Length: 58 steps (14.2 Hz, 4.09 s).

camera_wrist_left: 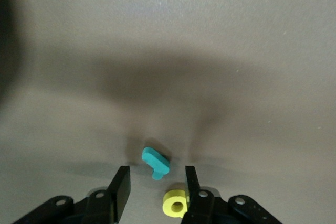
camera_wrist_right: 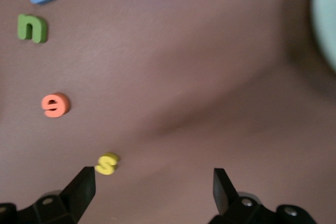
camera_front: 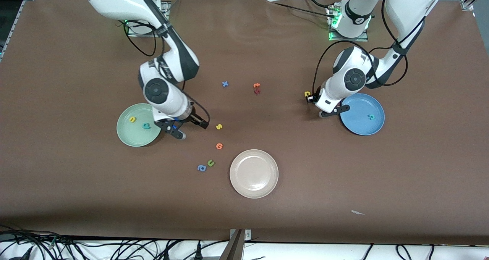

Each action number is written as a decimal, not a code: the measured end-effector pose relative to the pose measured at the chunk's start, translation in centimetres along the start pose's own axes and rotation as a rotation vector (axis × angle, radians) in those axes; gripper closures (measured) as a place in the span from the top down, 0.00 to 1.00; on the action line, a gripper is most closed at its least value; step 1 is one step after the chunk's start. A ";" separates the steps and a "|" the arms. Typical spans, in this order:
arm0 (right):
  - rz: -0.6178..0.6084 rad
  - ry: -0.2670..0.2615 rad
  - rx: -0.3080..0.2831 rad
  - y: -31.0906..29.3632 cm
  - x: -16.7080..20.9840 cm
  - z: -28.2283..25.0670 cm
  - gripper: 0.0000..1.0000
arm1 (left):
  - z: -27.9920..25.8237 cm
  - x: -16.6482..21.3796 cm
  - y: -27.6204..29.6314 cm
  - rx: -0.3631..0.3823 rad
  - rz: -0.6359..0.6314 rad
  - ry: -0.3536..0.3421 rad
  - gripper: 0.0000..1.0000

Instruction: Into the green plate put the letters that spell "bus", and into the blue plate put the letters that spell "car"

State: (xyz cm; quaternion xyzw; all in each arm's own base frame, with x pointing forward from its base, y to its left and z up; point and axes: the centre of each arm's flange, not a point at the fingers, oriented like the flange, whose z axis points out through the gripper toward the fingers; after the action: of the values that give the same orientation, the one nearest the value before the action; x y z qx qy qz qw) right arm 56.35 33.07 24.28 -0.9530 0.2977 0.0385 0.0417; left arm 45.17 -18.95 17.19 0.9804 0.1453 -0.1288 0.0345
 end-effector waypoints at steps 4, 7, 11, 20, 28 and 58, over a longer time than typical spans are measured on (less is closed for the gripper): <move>0.084 0.025 0.061 -2.1 -2.9 2.7 0.97 | 0.3 -0.2 -0.1 0.005 0.003 -0.003 0.49; 0.094 0.029 0.074 -2.3 -3.0 4.1 0.84 | 0.3 0.1 0.1 -0.018 0.002 0.015 0.45; 0.099 0.034 0.090 -2.4 -3.0 5.4 0.60 | 0.4 0.2 0.1 -0.026 -0.001 0.018 0.42; 0.103 0.052 0.103 -3.8 -3.4 6.9 0.53 | 0.5 0.0 0.1 -0.007 0.023 0.033 0.27; 0.095 0.060 0.096 -3.7 -3.3 7.1 0.47 | 0.4 -0.1 0.2 -0.008 0.024 0.035 0.19; -0.482 -0.037 -0.231 22.4 12.0 3.1 0.29 | -10.6 11.7 -16.0 0.037 0.134 -0.041 0.58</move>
State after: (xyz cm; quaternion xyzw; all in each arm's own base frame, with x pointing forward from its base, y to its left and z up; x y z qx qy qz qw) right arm 53.23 8.28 18.79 -0.9939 0.0549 0.0787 -0.0539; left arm 53.88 0.71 23.89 0.9855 0.0762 -0.1488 0.0281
